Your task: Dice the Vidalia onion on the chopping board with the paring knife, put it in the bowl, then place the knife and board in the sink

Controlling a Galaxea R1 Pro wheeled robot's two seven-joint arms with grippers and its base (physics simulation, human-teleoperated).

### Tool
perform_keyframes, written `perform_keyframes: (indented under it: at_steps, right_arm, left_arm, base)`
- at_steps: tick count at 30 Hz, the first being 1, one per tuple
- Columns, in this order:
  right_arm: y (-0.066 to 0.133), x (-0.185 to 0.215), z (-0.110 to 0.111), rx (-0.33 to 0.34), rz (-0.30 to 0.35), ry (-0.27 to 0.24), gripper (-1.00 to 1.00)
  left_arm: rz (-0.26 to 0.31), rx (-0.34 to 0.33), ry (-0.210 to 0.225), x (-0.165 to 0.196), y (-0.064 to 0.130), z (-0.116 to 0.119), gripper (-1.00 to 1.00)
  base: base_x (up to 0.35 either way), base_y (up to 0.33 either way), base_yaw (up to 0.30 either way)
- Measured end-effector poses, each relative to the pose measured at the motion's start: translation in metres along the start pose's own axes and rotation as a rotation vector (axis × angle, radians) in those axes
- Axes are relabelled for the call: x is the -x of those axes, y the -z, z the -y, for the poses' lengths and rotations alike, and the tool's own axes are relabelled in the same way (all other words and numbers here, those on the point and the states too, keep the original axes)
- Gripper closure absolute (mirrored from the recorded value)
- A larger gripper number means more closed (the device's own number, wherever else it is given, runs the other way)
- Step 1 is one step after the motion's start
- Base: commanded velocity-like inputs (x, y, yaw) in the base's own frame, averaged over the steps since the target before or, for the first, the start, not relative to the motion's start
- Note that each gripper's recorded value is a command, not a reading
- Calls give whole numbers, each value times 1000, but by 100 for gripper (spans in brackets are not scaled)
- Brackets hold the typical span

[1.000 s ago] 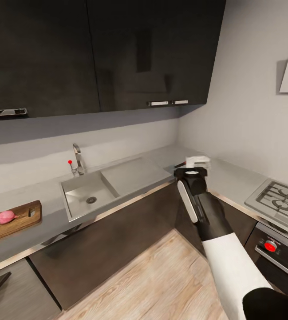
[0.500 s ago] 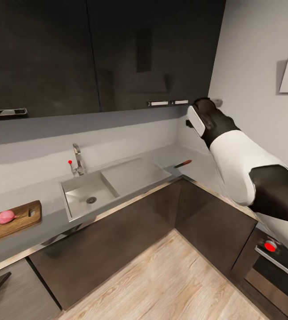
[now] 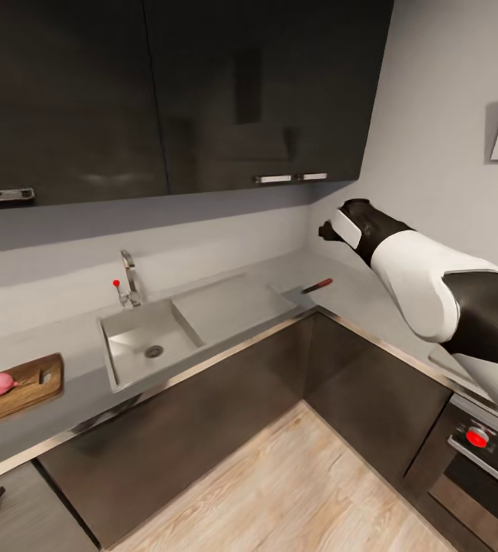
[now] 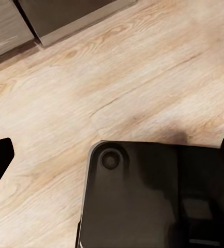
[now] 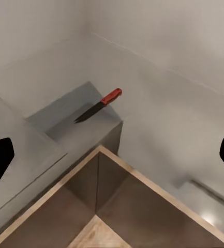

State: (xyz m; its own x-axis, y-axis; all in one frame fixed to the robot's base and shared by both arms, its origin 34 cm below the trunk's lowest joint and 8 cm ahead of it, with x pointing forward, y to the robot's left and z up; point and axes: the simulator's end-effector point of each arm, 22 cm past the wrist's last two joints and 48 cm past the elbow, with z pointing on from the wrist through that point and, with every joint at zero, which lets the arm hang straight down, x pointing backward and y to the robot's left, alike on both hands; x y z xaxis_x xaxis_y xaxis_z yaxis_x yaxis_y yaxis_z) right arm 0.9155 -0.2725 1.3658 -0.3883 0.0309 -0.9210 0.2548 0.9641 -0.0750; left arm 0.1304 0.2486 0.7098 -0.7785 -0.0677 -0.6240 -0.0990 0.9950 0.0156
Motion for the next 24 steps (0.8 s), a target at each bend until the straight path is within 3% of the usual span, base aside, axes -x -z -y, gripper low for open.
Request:
perform_keyframes:
  at_steps: [8,15,24]
  right_arm:
    - [-10,-14,-11,92,1,-10,-100]
    - [-20,-28,-6,150,-19,-19,-100]
    - [-23,-31,-11,166,9,-23,-100]
  left_arm:
    - [-1,-1,1,0,0,1,-100]
    - [-10,-2,10,-4,1,6,-100]
    - [-17,0,12,-7,3,7,-100]
  base:
    - [210,-227,0]
    - [124,-309,0]
    - [170,-204,0]
